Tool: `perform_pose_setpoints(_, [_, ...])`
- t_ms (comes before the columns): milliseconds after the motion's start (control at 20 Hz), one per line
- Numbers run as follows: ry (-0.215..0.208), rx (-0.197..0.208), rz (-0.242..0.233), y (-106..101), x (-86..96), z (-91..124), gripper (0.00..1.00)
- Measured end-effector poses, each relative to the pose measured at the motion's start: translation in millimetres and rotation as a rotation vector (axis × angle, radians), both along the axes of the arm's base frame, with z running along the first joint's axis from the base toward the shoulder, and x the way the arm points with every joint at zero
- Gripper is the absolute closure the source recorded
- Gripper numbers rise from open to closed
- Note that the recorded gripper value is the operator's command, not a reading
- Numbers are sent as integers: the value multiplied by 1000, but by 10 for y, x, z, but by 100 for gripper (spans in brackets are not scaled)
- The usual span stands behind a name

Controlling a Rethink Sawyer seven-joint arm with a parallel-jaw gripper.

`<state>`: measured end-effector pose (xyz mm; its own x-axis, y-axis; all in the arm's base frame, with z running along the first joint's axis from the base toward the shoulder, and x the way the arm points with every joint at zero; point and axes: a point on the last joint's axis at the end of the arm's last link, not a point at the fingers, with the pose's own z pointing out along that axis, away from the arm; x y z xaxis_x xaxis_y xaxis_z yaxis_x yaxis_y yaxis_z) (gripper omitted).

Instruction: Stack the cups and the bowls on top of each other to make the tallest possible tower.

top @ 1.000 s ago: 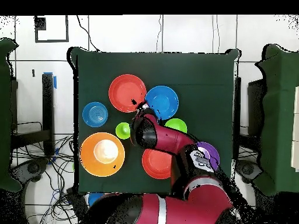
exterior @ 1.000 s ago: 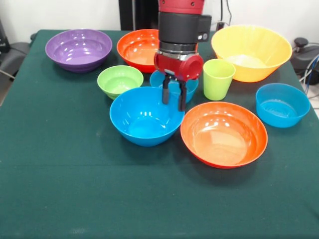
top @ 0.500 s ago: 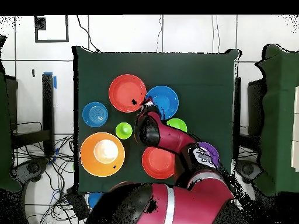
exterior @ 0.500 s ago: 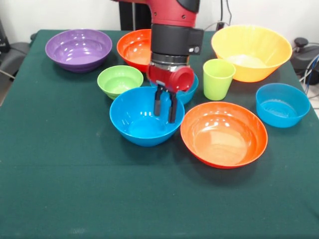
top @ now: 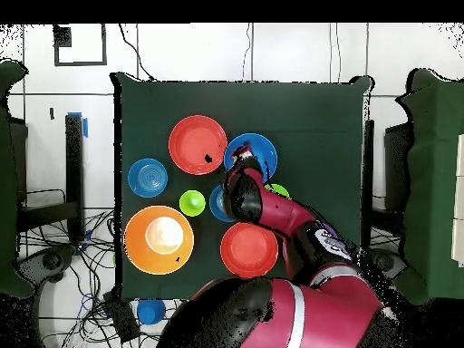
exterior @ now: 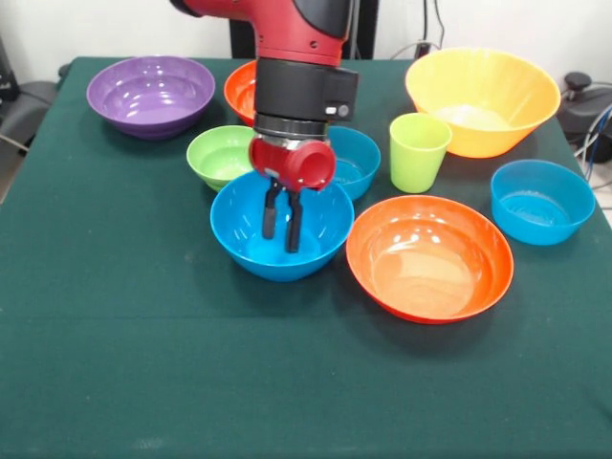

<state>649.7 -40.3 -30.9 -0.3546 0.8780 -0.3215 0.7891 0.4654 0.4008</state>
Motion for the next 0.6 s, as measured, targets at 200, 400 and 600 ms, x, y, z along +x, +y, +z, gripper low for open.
perform_pose_setpoints(200, [-21, -7, -4, -54, 110, 22, 0])
perform_pose_setpoints(400, [-39, -12, -6, -87, 226, -10, 0])
perform_pose_setpoints(600, [-46, -12, -8, -98, 282, -59, 0])
